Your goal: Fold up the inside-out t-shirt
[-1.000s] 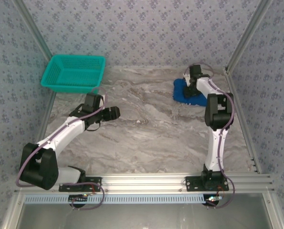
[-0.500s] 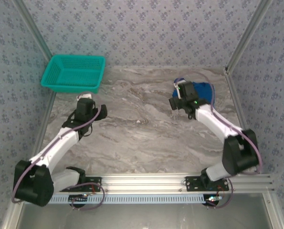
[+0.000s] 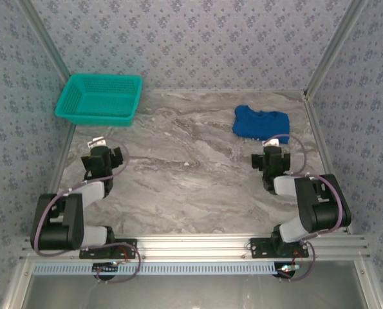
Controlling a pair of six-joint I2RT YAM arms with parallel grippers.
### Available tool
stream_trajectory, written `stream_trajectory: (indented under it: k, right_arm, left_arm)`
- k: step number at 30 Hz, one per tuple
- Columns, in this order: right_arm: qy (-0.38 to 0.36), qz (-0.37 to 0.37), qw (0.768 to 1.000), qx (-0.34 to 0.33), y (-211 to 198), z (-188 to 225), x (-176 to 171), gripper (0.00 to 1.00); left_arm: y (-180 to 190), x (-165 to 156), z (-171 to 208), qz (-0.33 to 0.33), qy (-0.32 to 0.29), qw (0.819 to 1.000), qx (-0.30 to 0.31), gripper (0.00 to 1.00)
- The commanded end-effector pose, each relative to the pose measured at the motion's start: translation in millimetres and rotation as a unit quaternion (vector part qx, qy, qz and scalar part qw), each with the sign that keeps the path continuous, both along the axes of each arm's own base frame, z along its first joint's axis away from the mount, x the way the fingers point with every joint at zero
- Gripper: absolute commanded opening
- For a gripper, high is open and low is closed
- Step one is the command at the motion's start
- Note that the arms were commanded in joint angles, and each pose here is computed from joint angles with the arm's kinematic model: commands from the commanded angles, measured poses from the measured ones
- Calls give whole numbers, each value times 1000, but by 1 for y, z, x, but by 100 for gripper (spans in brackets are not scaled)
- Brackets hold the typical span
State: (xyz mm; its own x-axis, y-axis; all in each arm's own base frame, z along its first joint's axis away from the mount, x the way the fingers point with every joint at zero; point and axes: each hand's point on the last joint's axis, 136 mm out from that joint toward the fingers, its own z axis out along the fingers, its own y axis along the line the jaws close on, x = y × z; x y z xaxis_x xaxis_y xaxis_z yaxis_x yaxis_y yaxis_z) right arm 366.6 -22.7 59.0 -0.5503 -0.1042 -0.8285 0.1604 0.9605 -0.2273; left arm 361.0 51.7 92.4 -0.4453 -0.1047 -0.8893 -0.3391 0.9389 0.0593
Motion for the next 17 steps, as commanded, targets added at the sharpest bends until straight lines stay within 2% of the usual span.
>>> stream_trajectory:
  k: [1,2,4,17]
  right_arm:
    - [-119,7,990,71,-12,31,11,100]
    - [-130,14,989,70,-10,31,11,100]
    - [-92,17,994,64,-7,25,17,100]
    - [-87,30,993,73,-4,25,22,100]
  left_arm:
    - [-11,29,13,-46,-56,997,-5,98]
    - [-17,32,3,-66,-55,996,-8,98]
    - [-30,34,-3,-106,-50,993,-8,98]
    - [-30,35,-3,-109,-48,993,-12,98]
